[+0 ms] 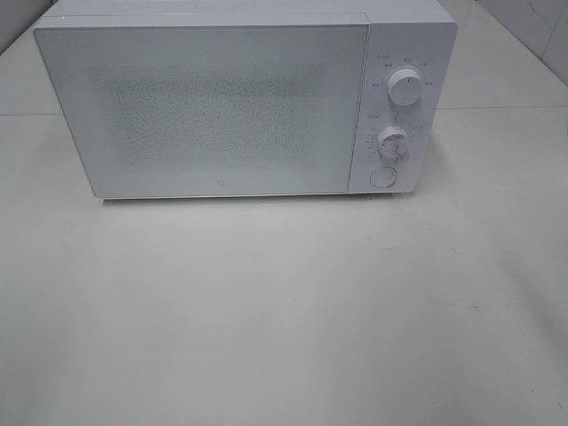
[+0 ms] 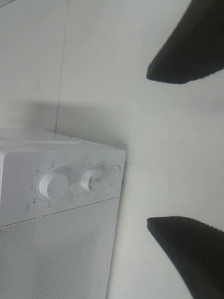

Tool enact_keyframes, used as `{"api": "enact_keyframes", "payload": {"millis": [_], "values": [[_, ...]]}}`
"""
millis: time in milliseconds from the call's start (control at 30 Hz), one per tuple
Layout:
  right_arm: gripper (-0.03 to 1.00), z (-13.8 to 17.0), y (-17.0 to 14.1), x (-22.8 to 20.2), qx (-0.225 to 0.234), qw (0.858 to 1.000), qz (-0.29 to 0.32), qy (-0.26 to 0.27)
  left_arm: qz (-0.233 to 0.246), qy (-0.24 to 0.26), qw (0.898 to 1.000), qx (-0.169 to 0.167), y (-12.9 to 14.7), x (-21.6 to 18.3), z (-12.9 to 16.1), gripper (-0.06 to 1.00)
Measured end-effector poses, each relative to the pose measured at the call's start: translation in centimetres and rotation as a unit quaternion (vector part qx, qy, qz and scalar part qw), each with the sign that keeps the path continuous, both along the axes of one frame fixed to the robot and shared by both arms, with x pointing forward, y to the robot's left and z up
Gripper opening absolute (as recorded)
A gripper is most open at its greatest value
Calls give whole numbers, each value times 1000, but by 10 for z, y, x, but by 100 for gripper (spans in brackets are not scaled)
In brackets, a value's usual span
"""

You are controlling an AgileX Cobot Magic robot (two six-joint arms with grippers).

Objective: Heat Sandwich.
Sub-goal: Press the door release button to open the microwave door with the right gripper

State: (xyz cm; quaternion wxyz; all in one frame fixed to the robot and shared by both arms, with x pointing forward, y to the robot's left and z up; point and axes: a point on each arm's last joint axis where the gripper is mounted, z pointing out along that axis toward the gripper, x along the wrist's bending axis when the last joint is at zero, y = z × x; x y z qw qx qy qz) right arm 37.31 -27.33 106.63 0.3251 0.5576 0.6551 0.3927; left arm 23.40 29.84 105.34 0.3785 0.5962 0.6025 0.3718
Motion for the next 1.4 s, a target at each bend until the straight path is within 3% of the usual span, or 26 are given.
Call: {"api": "enact_keyframes", "payload": {"millis": [600, 1000, 1200, 1400], "values": [[76, -30, 15, 61, 19, 998, 14, -67, 0, 0, 1000, 0, 0, 0, 0, 97], [76, -74, 19, 82, 47, 992, 5, -121, 0, 0, 1000, 0, 0, 0, 0, 97], [76, -97, 18, 86, 31, 991, -28, -129, 0, 0, 1000, 0, 0, 0, 0, 97], [76, -113, 39, 88, -3, 990, -43, -132, 0, 0, 1000, 0, 0, 0, 0, 97]]}}
